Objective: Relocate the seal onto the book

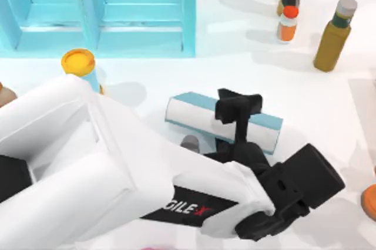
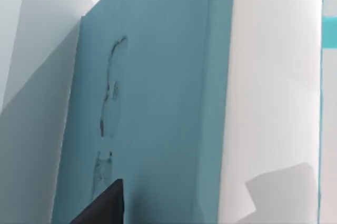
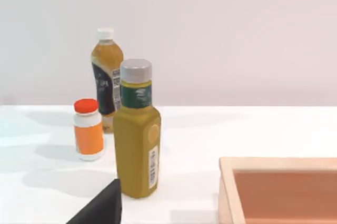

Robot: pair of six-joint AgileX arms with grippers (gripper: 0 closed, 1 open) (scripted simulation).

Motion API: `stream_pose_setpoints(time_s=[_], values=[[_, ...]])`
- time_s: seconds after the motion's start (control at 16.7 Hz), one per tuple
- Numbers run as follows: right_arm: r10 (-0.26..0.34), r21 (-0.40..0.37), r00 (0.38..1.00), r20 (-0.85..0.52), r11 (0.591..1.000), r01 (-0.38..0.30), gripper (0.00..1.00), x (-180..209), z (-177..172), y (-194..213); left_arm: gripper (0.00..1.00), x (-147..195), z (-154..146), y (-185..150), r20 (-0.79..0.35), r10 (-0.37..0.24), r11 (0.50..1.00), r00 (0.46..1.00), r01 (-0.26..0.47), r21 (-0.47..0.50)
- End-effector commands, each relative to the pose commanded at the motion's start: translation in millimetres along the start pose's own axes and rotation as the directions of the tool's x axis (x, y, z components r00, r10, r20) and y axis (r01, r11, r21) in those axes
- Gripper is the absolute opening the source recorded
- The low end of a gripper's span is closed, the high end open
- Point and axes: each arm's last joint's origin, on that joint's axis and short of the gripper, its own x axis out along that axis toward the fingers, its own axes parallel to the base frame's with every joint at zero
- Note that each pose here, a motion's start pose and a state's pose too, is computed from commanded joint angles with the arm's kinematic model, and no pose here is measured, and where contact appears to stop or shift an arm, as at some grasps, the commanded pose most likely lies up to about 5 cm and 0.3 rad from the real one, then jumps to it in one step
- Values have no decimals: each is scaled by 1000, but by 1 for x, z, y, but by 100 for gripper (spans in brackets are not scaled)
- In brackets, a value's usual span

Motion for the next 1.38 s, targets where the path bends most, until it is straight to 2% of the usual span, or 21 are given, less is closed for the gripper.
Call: stream_pose_setpoints(time_s=[0.3, 0.54, 0.78, 1.14, 1.38], values=[[0, 0, 1000, 0, 1000, 0, 100, 0, 0, 0, 100, -14, -4, 7, -11, 9, 1000, 1000, -9, -12], [0, 0, 1000, 0, 1000, 0, 100, 0, 0, 0, 100, -44, -6, 22, -27, 36, 999, 999, -37, -29], [0, 0, 1000, 0, 1000, 0, 100, 0, 0, 0, 100, -81, 5, 35, -16, 53, 998, 998, -53, -13], [0, 0, 1000, 0, 1000, 0, 100, 0, 0, 0, 100, -127, 27, 35, 4, 22, 1000, 1000, -22, 6], [0, 0, 1000, 0, 1000, 0, 100, 0, 0, 0, 100, -142, 34, 31, 1, 2, 1000, 1000, -2, 0]])
